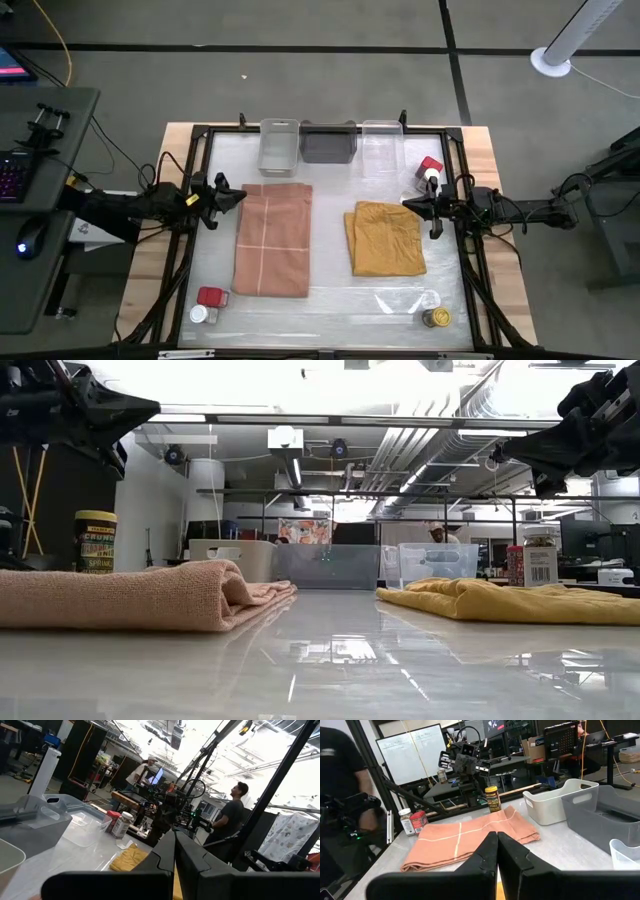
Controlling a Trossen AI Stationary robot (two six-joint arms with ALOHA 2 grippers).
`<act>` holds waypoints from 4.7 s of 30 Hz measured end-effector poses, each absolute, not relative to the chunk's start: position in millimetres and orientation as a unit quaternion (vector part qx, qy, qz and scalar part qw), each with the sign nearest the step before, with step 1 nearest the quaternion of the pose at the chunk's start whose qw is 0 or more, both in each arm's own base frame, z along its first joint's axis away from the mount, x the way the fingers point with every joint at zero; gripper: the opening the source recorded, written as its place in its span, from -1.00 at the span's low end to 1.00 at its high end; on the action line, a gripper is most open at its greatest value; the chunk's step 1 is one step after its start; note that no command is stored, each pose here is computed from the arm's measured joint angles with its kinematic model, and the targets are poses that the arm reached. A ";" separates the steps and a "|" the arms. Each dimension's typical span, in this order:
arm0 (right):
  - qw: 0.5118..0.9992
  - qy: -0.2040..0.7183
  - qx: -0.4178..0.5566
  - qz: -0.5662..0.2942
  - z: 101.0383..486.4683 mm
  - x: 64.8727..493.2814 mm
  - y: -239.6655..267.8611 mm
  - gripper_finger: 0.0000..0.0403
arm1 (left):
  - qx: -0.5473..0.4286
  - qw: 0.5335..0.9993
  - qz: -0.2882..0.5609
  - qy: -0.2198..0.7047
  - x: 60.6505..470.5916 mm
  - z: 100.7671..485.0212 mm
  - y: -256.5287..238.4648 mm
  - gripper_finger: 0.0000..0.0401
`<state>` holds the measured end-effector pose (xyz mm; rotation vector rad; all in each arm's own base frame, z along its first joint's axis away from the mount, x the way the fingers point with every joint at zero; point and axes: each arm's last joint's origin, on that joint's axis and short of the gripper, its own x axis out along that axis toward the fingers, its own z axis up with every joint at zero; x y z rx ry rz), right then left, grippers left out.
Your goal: Sort spices by type
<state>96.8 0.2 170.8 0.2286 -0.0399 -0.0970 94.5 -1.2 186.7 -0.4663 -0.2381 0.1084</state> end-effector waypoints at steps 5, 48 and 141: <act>0.992 -0.020 0.114 -0.048 170.8 96.8 0.3 -1.00 | -0.230 0.965 0.053 -0.117 94.5 186.7 -1.2 -1.00; 0.992 -0.020 0.114 -0.048 170.8 96.8 0.3 -1.00 | -0.230 0.964 0.053 -0.118 94.5 186.7 -1.2 -1.00; 0.992 -0.020 0.114 -0.048 170.8 96.7 0.3 -1.00 | -0.366 0.605 0.520 0.478 148.0 289.9 39.3 0.25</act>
